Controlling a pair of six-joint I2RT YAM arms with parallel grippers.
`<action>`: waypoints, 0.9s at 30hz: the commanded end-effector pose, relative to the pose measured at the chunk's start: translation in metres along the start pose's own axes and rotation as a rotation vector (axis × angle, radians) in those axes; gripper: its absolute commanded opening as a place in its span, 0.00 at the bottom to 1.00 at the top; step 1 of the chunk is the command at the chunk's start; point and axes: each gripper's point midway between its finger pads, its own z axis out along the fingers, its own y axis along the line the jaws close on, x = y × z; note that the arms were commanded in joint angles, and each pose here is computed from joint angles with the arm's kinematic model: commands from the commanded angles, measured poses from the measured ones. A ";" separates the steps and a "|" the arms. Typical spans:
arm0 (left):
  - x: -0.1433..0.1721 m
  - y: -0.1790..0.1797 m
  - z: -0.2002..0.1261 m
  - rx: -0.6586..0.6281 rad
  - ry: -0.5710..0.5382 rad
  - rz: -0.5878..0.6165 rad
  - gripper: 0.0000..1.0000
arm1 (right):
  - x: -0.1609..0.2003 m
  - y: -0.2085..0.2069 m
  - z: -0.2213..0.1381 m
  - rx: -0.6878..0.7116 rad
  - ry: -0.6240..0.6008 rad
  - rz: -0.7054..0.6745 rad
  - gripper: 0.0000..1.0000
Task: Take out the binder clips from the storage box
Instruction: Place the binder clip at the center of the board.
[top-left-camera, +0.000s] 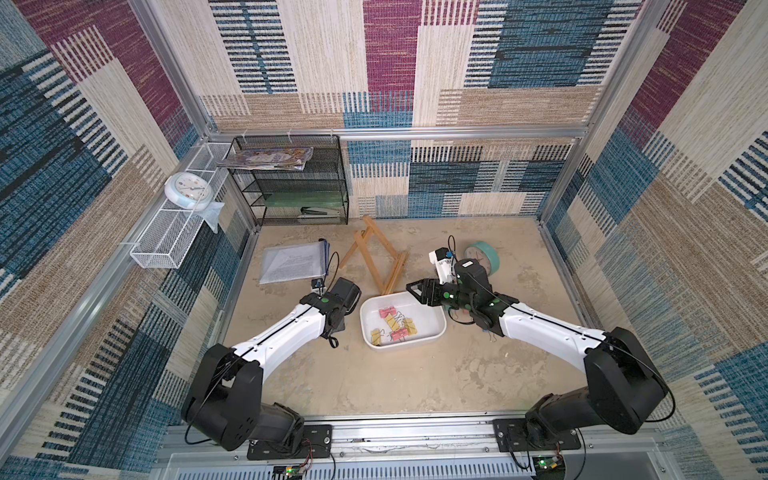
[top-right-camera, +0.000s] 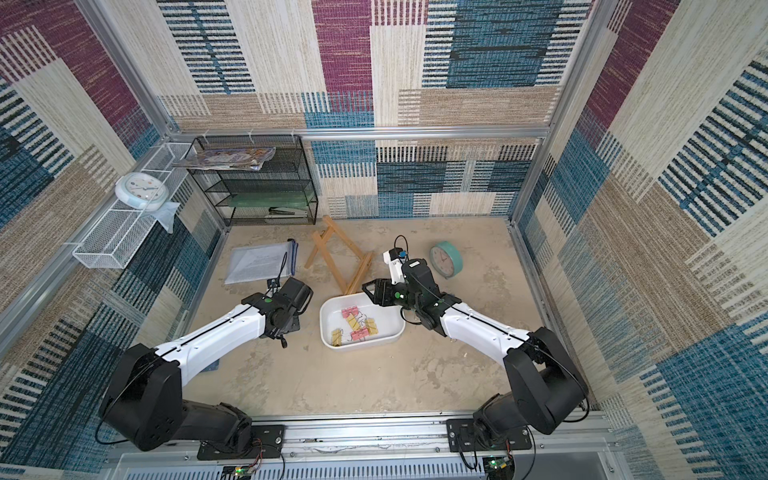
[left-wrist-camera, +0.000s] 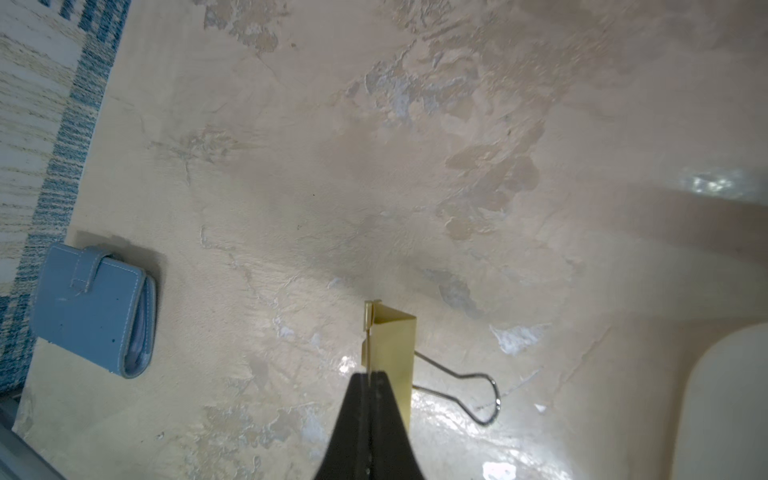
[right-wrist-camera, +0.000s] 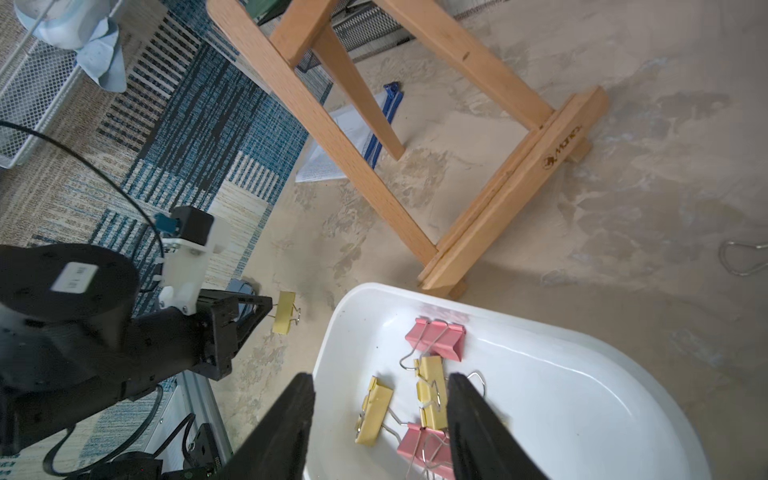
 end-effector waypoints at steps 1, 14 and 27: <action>0.002 -0.002 0.008 -0.020 0.035 0.037 0.00 | -0.008 0.005 0.004 -0.008 -0.024 -0.011 0.60; -0.014 0.010 0.025 -0.174 0.068 0.156 0.00 | 0.019 -0.009 0.018 0.025 0.090 0.065 0.63; -0.001 -0.002 0.037 -0.129 0.145 0.168 0.10 | 0.025 -0.017 0.020 0.092 0.171 -0.002 0.63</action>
